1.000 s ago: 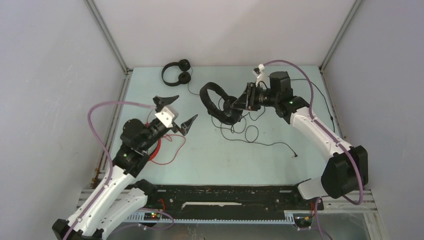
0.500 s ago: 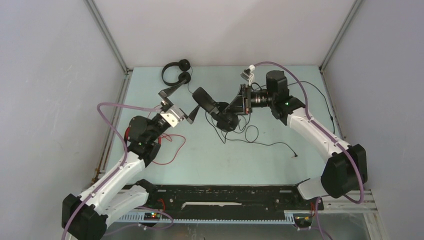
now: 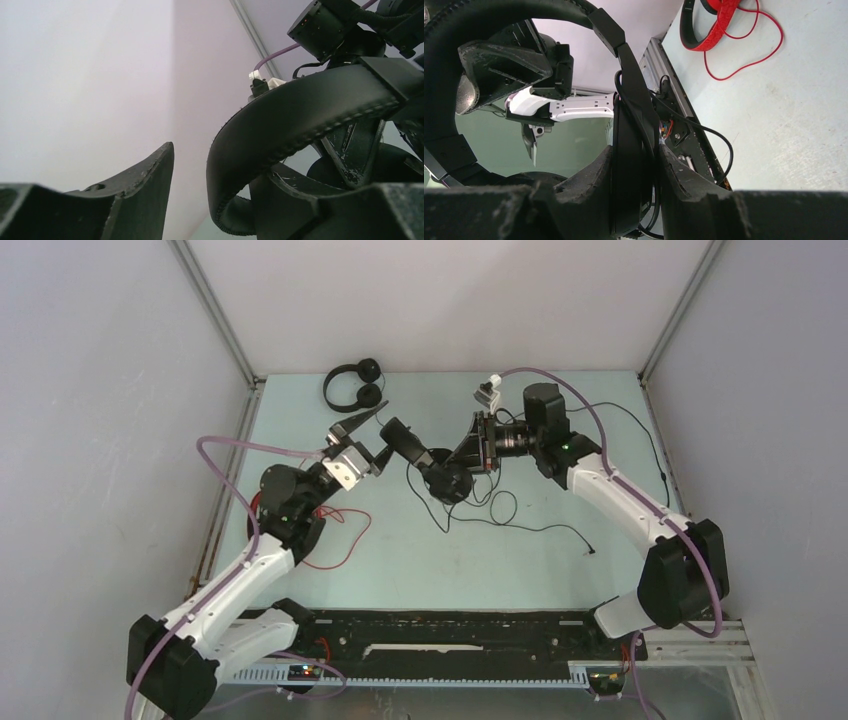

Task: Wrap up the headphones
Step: Pick up the headphones from the center of the board.

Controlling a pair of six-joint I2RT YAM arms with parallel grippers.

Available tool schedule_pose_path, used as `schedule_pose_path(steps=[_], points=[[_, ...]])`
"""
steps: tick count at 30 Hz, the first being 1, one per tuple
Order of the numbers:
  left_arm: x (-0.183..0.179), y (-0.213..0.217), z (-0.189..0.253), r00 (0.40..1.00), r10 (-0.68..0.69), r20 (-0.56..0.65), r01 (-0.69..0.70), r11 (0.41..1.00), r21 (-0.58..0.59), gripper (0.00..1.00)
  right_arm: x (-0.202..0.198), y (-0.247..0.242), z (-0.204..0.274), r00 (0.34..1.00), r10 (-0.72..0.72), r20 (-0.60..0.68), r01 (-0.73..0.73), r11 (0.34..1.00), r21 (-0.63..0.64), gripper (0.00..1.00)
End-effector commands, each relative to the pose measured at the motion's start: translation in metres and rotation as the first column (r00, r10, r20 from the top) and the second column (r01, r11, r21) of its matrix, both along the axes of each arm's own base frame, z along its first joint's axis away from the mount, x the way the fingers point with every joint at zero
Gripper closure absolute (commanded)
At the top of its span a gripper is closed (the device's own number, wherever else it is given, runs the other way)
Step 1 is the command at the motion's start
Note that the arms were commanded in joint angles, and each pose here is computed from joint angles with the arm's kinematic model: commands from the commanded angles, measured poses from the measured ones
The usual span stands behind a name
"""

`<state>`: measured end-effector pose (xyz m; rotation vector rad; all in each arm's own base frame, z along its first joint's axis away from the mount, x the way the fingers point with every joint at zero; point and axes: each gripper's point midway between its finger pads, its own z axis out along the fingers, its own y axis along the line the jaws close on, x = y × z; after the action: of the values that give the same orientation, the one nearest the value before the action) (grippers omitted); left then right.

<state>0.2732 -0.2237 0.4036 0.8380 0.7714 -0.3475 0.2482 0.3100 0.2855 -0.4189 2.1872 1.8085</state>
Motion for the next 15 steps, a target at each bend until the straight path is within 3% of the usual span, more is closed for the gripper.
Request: schedule_pose_path(steps=[1,5,10,12,15], points=[[-0.003,0.0,0.019,0.998,0.002,0.059,-0.001,1.0,-0.019,0.41,-0.007,0.005,0.022,0.998,0.051,0.042,-0.053,0.997,0.056,0.88],[0.001,0.001,0.016,0.998,0.015,0.055,-0.015,1.0,-0.012,0.44,-0.007,0.006,0.022,0.998,0.052,0.042,-0.054,0.997,0.057,0.88],[0.0,0.0,0.013,0.999,0.014,0.051,-0.015,1.0,0.007,0.73,-0.007,0.007,0.017,0.998,0.056,0.032,-0.057,0.997,0.048,0.87],[0.001,0.0,0.013,0.999,0.017,0.038,-0.018,1.0,0.018,0.88,-0.006,0.007,0.018,0.998,0.05,0.037,-0.052,0.997,0.049,0.78],[0.006,0.003,0.009,0.999,0.044,-0.014,-0.044,0.999,0.03,0.99,0.008,0.002,0.021,0.999,-0.027,0.046,0.025,0.999,0.041,0.52]])
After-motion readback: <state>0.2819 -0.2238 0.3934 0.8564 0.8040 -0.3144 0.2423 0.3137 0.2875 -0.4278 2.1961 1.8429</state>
